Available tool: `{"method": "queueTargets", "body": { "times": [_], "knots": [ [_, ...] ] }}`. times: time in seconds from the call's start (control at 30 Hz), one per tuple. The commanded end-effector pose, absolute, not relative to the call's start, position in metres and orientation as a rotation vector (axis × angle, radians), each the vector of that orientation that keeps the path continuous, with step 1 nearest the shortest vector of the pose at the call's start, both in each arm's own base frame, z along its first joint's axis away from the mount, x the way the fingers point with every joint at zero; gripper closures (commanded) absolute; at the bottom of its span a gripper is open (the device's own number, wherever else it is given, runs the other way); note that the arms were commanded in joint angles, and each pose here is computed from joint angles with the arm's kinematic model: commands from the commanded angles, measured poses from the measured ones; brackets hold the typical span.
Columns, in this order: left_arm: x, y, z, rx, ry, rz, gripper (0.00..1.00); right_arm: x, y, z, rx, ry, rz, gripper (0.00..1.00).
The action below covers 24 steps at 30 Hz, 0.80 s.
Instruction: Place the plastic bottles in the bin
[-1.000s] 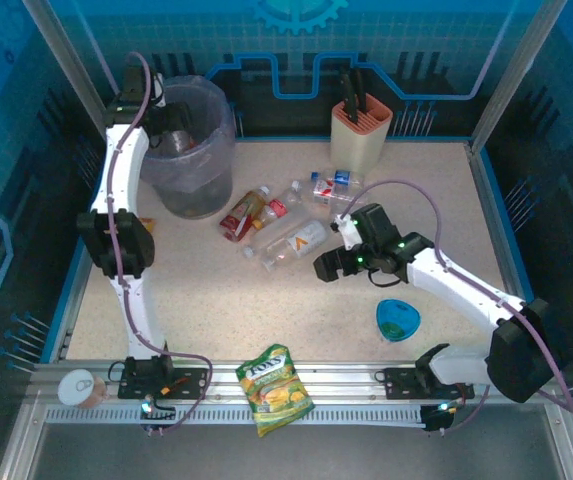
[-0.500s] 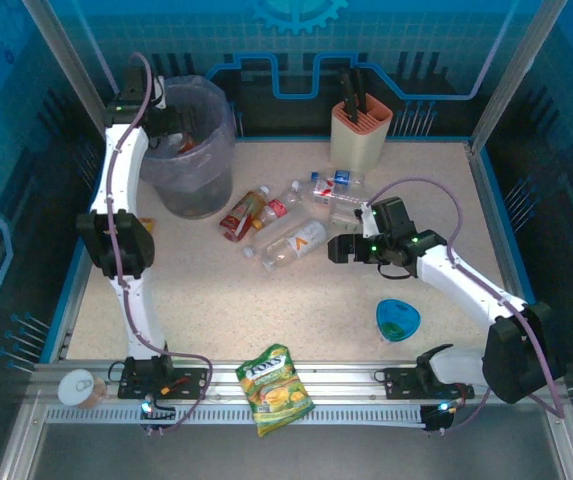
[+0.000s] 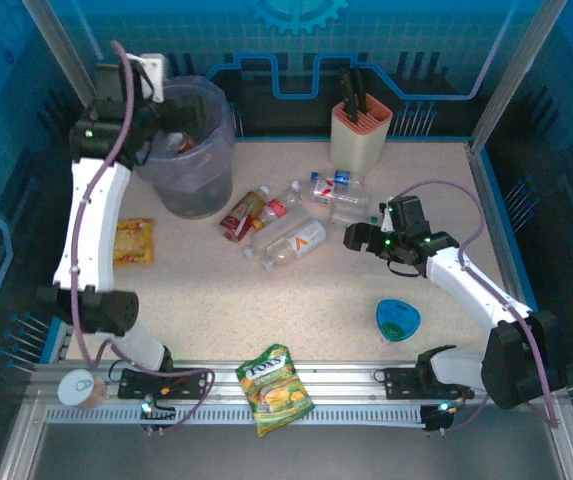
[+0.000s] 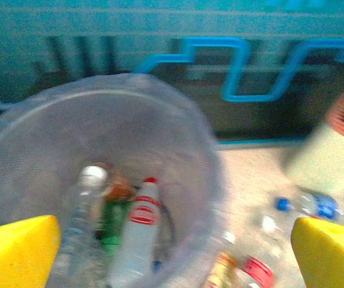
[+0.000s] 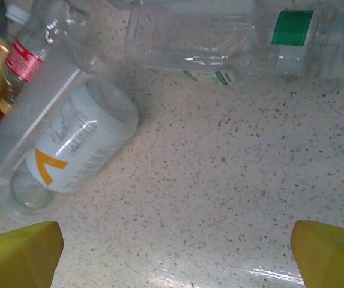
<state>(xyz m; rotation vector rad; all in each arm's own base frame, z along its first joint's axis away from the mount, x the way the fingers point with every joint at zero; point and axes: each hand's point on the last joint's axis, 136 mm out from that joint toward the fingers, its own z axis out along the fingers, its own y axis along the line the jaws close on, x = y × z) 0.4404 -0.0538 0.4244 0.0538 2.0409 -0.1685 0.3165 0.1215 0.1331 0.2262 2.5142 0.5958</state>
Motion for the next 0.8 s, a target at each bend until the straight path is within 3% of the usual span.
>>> {"method": "queueTargets", "body": {
  "times": [0.0,0.2,0.47,0.77],
  "knots": [
    [0.412,-0.106,0.381,0.239,2.139,-0.229,0.01,0.316,0.135,0.165,0.125,2.418,0.865,0.01],
    [0.373,-0.183,0.299,0.453,2.268,-0.301,0.01,0.301,0.130,0.174,0.116,2.350,0.987,0.02],
    [0.366,-0.262,0.175,0.622,2.443,-0.383,0.01,0.292,0.124,0.175,0.149,2.325,1.009,0.04],
    [0.377,-0.280,0.094,0.666,2.557,-0.333,0.01,0.279,0.117,0.174,0.140,2.328,0.994,0.04]
  ]
}}
